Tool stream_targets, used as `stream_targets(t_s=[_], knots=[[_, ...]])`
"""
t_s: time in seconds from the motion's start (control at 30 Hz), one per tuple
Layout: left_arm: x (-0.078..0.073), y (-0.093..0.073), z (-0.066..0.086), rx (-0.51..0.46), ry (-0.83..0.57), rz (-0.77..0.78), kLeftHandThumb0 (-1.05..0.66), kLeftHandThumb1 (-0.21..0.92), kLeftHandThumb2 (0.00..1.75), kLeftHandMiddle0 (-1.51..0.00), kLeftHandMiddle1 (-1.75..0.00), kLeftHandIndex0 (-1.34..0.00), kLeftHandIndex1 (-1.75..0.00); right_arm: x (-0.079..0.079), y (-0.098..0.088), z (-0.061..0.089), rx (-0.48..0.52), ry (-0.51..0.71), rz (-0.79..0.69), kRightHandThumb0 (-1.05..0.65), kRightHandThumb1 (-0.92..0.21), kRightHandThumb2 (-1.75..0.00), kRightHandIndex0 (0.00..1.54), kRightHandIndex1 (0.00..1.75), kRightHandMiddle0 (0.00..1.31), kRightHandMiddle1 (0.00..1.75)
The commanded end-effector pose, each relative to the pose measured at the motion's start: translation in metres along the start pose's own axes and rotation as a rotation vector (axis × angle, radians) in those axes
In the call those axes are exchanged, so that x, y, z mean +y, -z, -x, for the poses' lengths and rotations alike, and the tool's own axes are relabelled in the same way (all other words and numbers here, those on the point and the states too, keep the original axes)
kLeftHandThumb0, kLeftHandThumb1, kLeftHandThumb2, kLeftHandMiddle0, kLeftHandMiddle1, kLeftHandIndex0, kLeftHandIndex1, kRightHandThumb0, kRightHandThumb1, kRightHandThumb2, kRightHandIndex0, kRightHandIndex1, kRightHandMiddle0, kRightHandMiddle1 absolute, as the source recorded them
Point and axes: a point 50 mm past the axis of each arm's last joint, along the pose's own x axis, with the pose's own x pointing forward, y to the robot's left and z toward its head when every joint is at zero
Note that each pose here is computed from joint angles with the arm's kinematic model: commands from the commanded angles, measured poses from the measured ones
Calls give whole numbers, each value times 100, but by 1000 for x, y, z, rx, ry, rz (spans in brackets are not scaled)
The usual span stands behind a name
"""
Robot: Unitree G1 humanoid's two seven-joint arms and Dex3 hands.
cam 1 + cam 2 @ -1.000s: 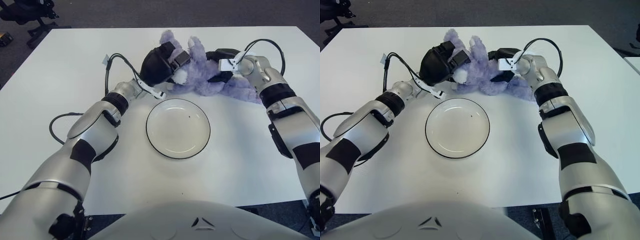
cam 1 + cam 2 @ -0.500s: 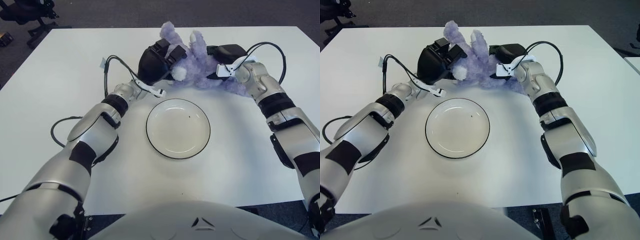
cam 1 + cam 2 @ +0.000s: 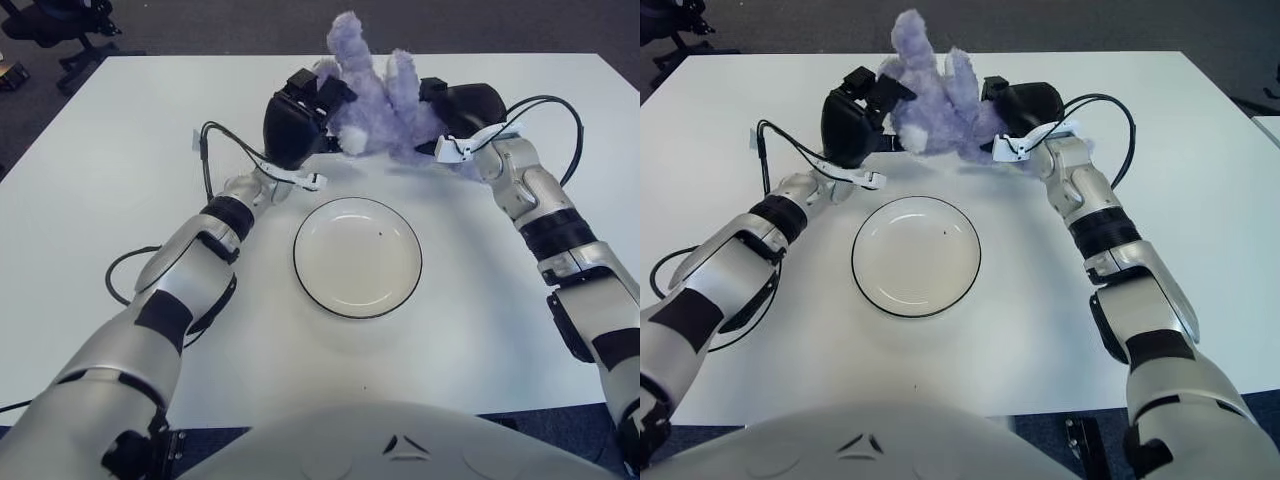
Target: Put the doll into the plate.
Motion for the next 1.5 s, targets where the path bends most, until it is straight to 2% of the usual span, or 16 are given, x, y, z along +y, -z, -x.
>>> stream_targets(t_s=[0.0, 0.1, 0.33, 0.37, 0.4, 0.47, 0.63, 0.77, 0.83, 0.9, 0.97, 1.13, 1.33, 1.37, 1.43, 1.47], knots=[[5, 3, 1, 111, -63, 101, -35, 92, 42, -78, -175, -30, -163, -8, 0, 3, -12, 115, 68, -39, -55, -101, 72, 175, 42, 175], [6, 3, 1, 157, -72, 176, -35, 92, 46, -76, -175, -25, -168, -8, 0, 4, -11, 131, 82, -39, -57, -99, 70, 175, 41, 175], [6, 3, 0, 172, -68, 201, -35, 92, 49, -76, -175, -22, -172, -8, -1, 4, -10, 139, 88, -39, -58, -97, 68, 175, 40, 175], [6, 3, -1, 280, -71, 351, -35, 92, 49, -76, -175, -22, -172, -5, -3, 11, -9, 175, 146, -39, -58, -97, 68, 175, 40, 175], [7, 3, -1, 340, -87, 464, -34, 92, 50, -72, -175, -21, -173, -3, -5, 16, -11, 204, 189, -38, -61, -93, 65, 175, 38, 175], [11, 5, -2, 411, -119, 607, -34, 92, 51, -68, -175, -20, -174, 2, -7, 24, -16, 265, 261, -38, -63, -90, 62, 175, 37, 175], [18, 15, -3, 457, -109, 658, -34, 92, 52, -46, -173, -19, -175, 14, -5, 29, -17, 328, 306, -37, -66, -87, 60, 175, 36, 174], [19, 16, -4, 468, -97, 687, -34, 92, 52, -41, -172, -19, -175, 16, -5, 29, -17, 340, 313, -37, -66, -85, 60, 175, 36, 174], [20, 17, -4, 473, -92, 701, -34, 92, 52, -40, -172, -19, -175, 16, -5, 30, -17, 345, 315, -37, -66, -85, 60, 175, 36, 173], [28, 31, 0, 560, -70, 760, -34, 92, 52, -41, -173, -19, -175, 33, -2, 35, -47, 408, 345, -37, -68, -82, 60, 175, 37, 172], [34, 38, 2, 606, -57, 805, -34, 92, 52, -42, -174, -19, -175, 41, -2, 38, -68, 443, 357, -37, -69, -79, 60, 175, 37, 170], [40, 40, 3, 636, -42, 844, -34, 92, 52, -44, -174, -19, -175, 50, -3, 40, -81, 464, 354, -37, -71, -74, 61, 175, 37, 168], [43, 40, 3, 652, -26, 863, -34, 92, 52, -44, -174, -19, -175, 53, -2, 39, -85, 480, 355, -36, -72, -73, 61, 175, 37, 168], [46, 41, 5, 664, -30, 863, -34, 92, 52, -44, -174, -19, -175, 61, -2, 43, -100, 477, 336, -36, -72, -72, 61, 175, 37, 167], [50, 43, 7, 679, -34, 862, -34, 92, 52, -45, -170, -19, -175, 73, -4, 49, -117, 469, 305, -19, -68, -80, 52, 167, 30, 171], [51, 43, 8, 684, -34, 863, -34, 92, 52, -45, -169, -19, -175, 76, -3, 50, -122, 469, 298, -15, -68, -81, 51, 165, 29, 172]])
